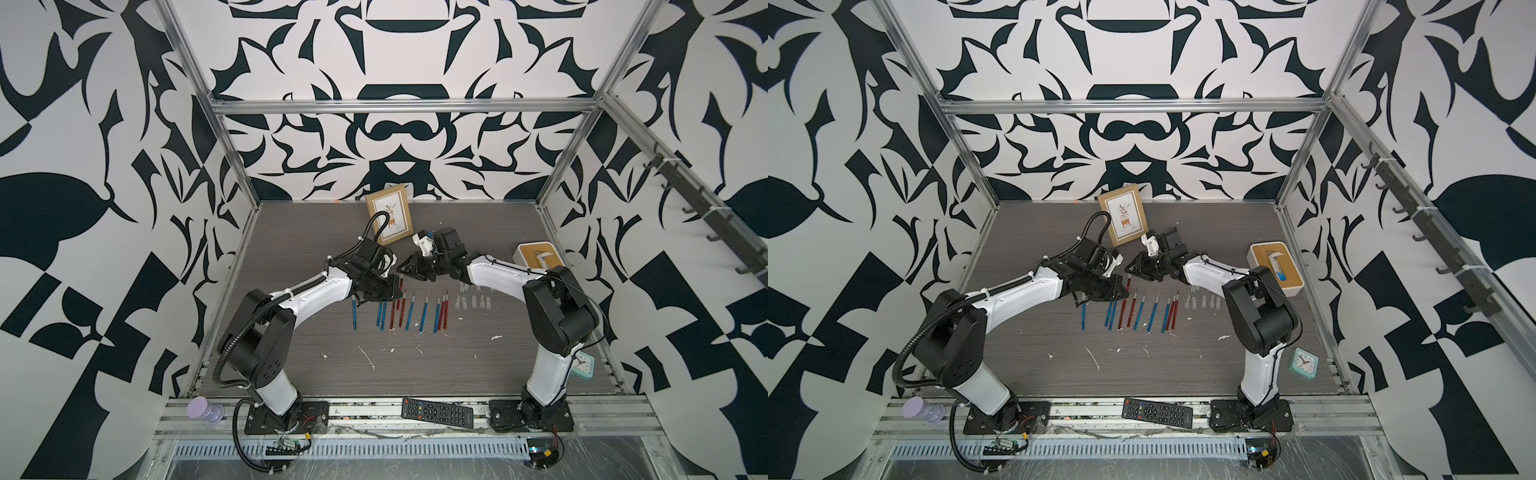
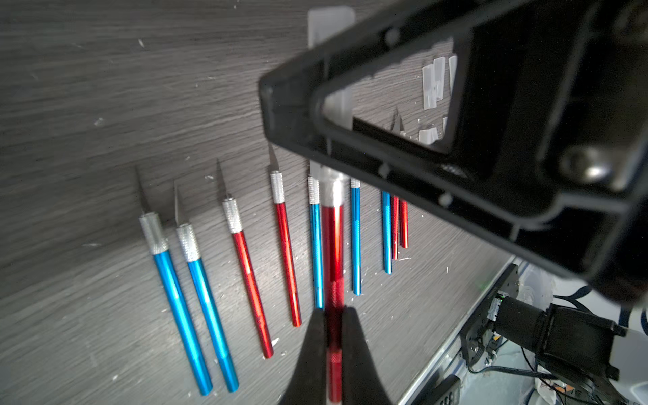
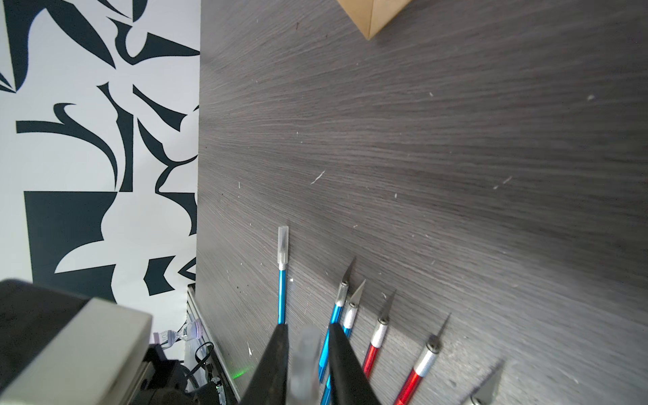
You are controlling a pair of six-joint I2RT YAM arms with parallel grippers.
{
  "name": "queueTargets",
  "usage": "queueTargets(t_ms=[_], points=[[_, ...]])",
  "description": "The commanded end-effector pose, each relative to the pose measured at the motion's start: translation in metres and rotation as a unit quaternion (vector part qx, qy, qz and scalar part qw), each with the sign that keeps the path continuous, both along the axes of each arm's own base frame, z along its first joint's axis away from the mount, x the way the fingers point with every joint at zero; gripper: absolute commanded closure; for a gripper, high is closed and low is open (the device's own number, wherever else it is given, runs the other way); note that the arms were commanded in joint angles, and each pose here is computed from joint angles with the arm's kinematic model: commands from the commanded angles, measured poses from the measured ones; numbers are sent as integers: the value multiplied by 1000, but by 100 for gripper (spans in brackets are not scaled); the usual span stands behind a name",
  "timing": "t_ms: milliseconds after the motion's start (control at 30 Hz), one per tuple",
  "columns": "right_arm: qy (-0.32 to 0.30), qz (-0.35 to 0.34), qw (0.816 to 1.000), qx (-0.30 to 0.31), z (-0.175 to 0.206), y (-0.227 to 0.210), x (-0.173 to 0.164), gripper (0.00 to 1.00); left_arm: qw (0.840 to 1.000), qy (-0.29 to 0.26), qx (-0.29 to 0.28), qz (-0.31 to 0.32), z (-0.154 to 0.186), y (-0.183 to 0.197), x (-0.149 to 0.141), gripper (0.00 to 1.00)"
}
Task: Remove protective caps from carving knives
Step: Pick up the carving knife from the center of the board, then remove the protective sleeve from the carving knife.
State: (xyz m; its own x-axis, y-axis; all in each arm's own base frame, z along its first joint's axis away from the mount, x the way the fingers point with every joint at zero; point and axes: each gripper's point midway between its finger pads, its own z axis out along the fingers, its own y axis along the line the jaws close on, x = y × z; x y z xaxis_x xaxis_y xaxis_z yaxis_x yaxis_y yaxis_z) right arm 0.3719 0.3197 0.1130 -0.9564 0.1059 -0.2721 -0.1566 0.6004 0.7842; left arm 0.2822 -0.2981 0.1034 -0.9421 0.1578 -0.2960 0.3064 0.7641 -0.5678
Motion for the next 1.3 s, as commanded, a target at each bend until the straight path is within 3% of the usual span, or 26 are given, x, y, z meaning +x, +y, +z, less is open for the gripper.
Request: queueTargets(t_ms=[0,367,1267], points=[[-27,4,999,24,24,10,6,82,1000,-8,6,-5,5,0,3,100],[-30,-2,998,51,33,15,11,89,999,-13,31,-9,-1,7,3,100],[-60,-57,994,76,60,-15,60,90,996,-5,71,-45,-18,6,-22,100]])
